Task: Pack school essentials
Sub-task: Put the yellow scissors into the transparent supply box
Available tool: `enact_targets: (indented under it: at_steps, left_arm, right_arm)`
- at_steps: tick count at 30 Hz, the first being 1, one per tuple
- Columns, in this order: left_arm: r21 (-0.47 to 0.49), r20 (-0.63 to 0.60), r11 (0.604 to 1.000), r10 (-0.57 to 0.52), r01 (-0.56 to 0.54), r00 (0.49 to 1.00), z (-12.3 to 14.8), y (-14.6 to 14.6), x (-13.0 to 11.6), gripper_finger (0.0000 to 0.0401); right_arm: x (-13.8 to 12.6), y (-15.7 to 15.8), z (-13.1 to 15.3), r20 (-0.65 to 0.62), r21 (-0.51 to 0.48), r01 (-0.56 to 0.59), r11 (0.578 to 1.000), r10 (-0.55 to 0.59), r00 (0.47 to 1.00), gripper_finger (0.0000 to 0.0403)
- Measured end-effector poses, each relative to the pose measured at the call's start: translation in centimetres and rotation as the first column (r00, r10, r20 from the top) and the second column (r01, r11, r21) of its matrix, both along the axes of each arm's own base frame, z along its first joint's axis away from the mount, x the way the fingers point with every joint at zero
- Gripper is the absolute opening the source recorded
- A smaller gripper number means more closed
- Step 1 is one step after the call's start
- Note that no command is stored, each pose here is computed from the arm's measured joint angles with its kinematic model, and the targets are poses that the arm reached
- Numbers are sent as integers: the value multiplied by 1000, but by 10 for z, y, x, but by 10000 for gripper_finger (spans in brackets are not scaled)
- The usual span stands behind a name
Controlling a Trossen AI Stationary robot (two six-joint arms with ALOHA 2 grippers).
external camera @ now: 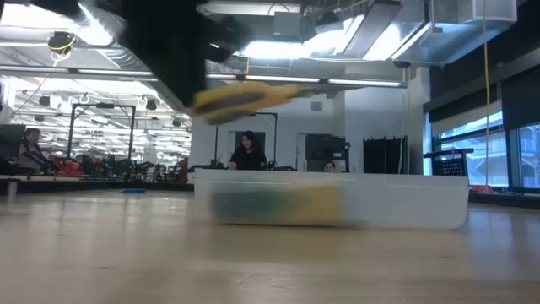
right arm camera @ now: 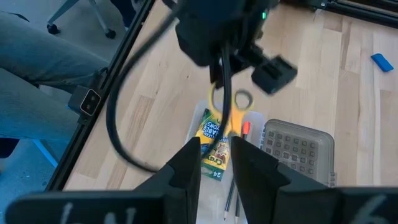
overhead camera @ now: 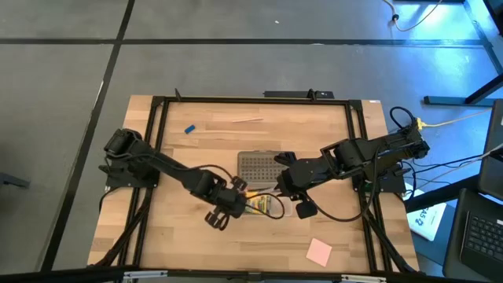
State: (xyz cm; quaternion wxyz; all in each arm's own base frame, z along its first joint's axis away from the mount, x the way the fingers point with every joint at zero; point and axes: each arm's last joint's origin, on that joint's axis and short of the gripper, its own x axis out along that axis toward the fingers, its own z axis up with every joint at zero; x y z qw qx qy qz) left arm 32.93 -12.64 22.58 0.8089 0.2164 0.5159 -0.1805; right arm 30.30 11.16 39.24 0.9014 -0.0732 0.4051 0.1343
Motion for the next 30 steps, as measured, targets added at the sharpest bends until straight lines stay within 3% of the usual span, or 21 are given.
enact_targets:
  at_steps: [9, 16, 30]
  left_arm:
    - [43, -51, 998, -41, 43, 998, -31, 22, 22, 16]
    - [2, -39, 1000, -12, 12, 999, -31, 37, 29, 16]
    - [-49, -51, 998, -37, 35, 998, -35, 31, 29, 16]
  right_arm:
    - [0, 0, 0, 1, 0, -1, 1000, 1, 1000, 92]
    - [0, 0, 0, 2, -1, -1, 1000, 1, 1000, 92]
    - [0, 0, 0, 1, -3, -3, 1000, 3, 1000, 92]
